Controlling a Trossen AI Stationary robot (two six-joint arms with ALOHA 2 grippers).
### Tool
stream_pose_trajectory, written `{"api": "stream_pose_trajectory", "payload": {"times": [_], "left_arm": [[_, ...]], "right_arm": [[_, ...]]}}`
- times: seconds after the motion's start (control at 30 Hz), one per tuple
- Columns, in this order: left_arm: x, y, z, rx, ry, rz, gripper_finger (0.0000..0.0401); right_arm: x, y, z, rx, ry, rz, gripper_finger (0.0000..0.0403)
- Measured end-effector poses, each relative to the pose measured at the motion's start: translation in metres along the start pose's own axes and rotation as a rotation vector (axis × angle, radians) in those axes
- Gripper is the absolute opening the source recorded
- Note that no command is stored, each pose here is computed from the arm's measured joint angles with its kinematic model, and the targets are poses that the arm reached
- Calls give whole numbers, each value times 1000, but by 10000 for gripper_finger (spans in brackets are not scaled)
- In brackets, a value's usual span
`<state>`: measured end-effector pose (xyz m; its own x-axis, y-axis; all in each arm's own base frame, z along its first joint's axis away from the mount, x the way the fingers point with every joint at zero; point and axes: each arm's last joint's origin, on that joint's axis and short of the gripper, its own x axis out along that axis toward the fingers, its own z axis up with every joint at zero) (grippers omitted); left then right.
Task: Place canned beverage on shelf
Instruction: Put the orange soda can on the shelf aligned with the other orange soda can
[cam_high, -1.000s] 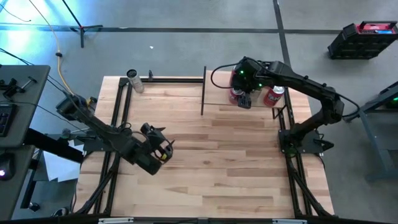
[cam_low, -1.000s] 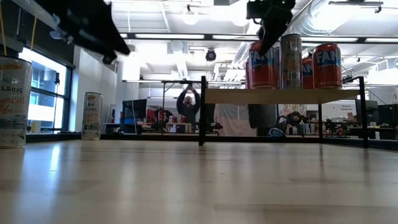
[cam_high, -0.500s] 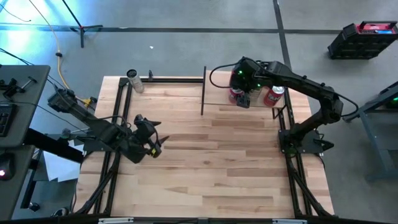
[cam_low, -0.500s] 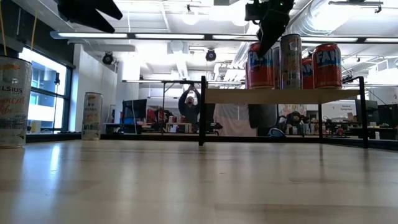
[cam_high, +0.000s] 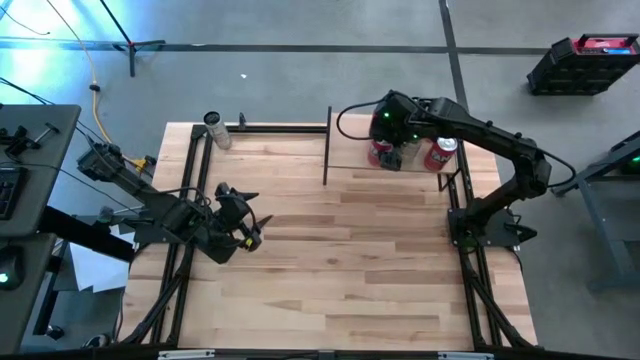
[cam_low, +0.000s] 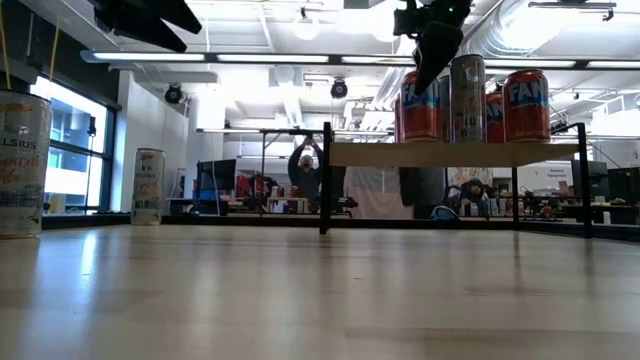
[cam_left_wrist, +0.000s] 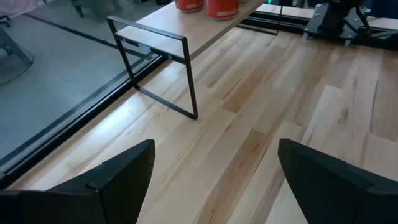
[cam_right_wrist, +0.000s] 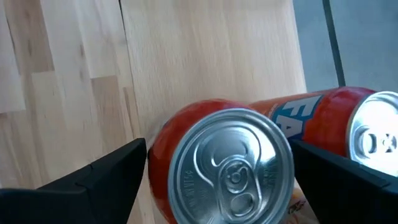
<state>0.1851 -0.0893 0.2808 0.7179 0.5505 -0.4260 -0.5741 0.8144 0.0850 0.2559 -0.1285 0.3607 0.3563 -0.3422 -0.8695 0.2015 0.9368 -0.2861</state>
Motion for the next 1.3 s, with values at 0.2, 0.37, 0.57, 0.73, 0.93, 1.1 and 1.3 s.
{"api": "stream_pose_trajectory", "payload": {"times": [0.2, 0.37, 0.57, 0.73, 0.93, 1.1, 1.3], "left_arm": [[0, 0, 0, 0, -8, 8, 333], [0, 0, 0, 0, -12, 12, 333], [0, 1, 1, 11, -31, 32, 333], [0, 1, 1, 11, -33, 35, 333], [0, 1, 1, 15, -26, 26, 333], [0, 0, 1, 1, -14, 13, 333], [0, 0, 0, 16, 2, -4, 333]], "right_arm": [[0, 0, 0, -7, -2, -9, 376], [0, 0, 0, -19, -2, -13, 376], [-10, -2, 5, -20, -35, -23, 376], [-37, -3, 14, -20, -105, -51, 376], [-57, 5, 18, -38, -125, -61, 376], [-59, 17, 18, -59, -95, -118, 376], [-64, 29, 9, -54, -9, -149, 376]]}}
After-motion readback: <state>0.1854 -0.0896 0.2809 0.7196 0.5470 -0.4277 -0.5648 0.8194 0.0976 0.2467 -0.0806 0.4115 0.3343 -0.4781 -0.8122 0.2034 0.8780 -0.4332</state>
